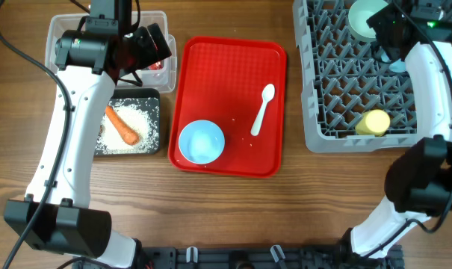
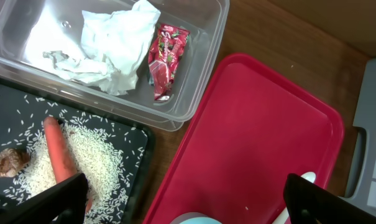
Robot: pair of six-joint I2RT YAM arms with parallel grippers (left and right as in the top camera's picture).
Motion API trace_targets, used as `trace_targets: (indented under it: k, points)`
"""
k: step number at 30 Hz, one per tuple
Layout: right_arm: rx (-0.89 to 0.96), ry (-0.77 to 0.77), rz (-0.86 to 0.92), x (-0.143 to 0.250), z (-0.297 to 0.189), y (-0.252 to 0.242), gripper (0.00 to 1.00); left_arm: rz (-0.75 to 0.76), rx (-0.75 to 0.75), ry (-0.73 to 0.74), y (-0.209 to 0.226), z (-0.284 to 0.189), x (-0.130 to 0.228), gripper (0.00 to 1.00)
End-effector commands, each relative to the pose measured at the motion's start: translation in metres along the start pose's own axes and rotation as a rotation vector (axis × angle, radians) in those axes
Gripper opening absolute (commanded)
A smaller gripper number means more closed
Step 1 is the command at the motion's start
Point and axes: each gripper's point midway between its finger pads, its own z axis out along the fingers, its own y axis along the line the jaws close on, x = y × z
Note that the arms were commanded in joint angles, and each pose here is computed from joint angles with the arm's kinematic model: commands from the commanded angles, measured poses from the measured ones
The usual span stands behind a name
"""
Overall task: Sort waste into correct bins and load items into the dishwasher rack
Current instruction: 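Adjust the green bowl in the rack with the right gripper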
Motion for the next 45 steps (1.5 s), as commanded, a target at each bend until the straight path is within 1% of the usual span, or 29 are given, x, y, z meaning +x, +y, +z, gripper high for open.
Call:
trace_targets:
  k: [1, 7, 9, 11, 13, 21, 23, 24, 25, 28, 32, 38, 40, 42, 45]
  points:
    - [0.053, 0.021, -0.054, 0.013, 0.037, -0.013, 0.63, -0.002, -0.004, -0.022, 0.001, -0.004, -0.006, 1.00]
    - [0.055, 0.022, -0.083, 0.018, 0.063, -0.016, 0.63, -0.002, -0.004, -0.022, 0.001, -0.004, -0.006, 1.00]
    - [0.057, 0.024, -0.089, 0.019, 0.068, -0.016, 0.57, -0.002, -0.004, -0.022, 0.001, -0.004, -0.006, 1.00]
    - [0.062, 0.014, -0.108, 0.017, 0.071, -0.017, 0.47, -0.002, -0.004, -0.022, 0.001, -0.004, -0.006, 1.00]
    - [0.071, 0.008, -0.107, 0.017, 0.071, -0.019, 0.42, -0.002, -0.004, -0.022, 0.001, -0.004, -0.006, 1.00]
    - [0.113, 0.022, -0.110, 0.024, 0.086, -0.030, 0.41, -0.002, -0.004, -0.022, 0.001, -0.004, -0.006, 1.00]
    - [0.122, 0.033, -0.111, 0.028, 0.091, -0.033, 0.33, -0.002, -0.004, -0.022, 0.001, -0.004, -0.006, 1.00]
    - [0.123, 0.034, -0.112, 0.028, 0.092, -0.033, 0.24, -0.002, -0.004, -0.022, 0.001, -0.004, -0.006, 1.00]
    - [0.123, 0.034, -0.111, 0.028, 0.092, -0.033, 0.17, -0.002, -0.004, -0.022, 0.001, -0.004, -0.006, 1.00]
    - [0.112, 0.020, -0.110, 0.025, 0.092, -0.030, 0.06, -0.002, -0.004, -0.022, 0.001, -0.004, -0.006, 1.00]
    - [0.108, 0.017, -0.121, 0.024, 0.090, -0.029, 0.04, -0.002, -0.004, -0.022, 0.001, -0.004, -0.006, 1.00]
    - [0.074, -0.030, -0.237, 0.008, 0.073, -0.017, 0.04, -0.002, -0.004, -0.022, 0.001, -0.004, -0.006, 1.00]
    - [0.080, -0.083, -0.244, -0.007, 0.057, -0.014, 0.04, -0.002, -0.004, -0.022, 0.001, -0.004, -0.006, 1.00]
    - [0.082, -0.165, -0.284, -0.029, 0.029, -0.007, 0.04, -0.002, -0.004, -0.022, 0.001, -0.004, -0.006, 1.00]
    - [0.107, -0.230, -0.370, -0.042, 0.002, -0.001, 0.04, -0.002, -0.004, -0.022, 0.001, -0.004, -0.006, 1.00]
